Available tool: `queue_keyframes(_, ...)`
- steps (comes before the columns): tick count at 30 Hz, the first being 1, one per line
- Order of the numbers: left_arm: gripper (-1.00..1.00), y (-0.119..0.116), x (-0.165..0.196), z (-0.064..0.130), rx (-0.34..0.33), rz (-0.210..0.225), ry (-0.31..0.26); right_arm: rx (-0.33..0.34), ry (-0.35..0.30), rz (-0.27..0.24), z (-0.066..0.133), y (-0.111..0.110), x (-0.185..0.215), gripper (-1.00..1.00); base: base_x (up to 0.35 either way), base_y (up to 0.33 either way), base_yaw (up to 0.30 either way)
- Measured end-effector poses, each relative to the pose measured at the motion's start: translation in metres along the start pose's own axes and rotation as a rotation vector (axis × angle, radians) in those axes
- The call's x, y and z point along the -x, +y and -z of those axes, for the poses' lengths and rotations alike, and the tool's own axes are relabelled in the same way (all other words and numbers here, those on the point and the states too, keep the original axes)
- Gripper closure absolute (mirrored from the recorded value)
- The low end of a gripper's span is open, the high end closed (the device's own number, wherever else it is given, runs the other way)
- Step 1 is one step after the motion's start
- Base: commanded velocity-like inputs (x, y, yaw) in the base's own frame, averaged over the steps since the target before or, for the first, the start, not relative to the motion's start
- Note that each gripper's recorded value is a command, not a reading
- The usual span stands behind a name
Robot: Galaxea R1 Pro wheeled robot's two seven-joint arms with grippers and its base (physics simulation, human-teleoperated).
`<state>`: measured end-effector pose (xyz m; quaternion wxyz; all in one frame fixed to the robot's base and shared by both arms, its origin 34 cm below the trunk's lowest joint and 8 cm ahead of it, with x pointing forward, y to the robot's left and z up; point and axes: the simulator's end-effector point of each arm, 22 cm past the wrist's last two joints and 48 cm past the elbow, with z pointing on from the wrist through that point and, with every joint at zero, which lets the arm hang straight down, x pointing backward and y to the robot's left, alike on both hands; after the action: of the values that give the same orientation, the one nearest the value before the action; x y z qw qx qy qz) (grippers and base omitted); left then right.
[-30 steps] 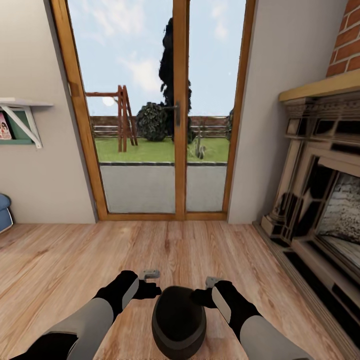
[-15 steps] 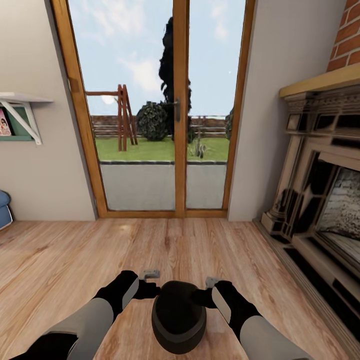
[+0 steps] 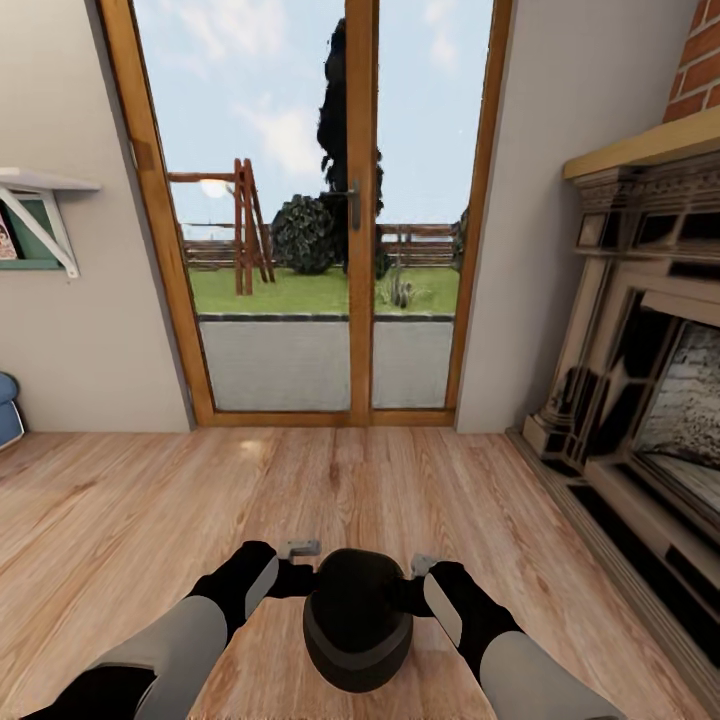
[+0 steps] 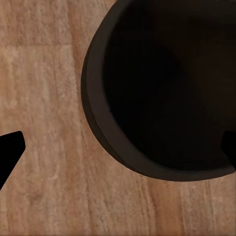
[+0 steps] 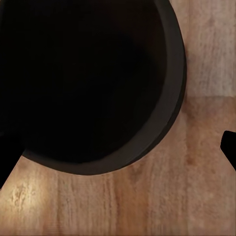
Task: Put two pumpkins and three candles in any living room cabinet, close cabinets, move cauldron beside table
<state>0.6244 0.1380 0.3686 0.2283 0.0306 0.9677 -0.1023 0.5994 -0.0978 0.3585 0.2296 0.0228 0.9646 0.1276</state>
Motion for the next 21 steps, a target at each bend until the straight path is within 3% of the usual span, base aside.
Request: queue_keyframes(21, -1.00, 0.007, -0.033, -0.037, 0.000, 0.015, 0.076, -0.008, 0.082, -0.021, -0.033, -0.011, -0.033, -1.00, 0.000, 0.000, 0.000)
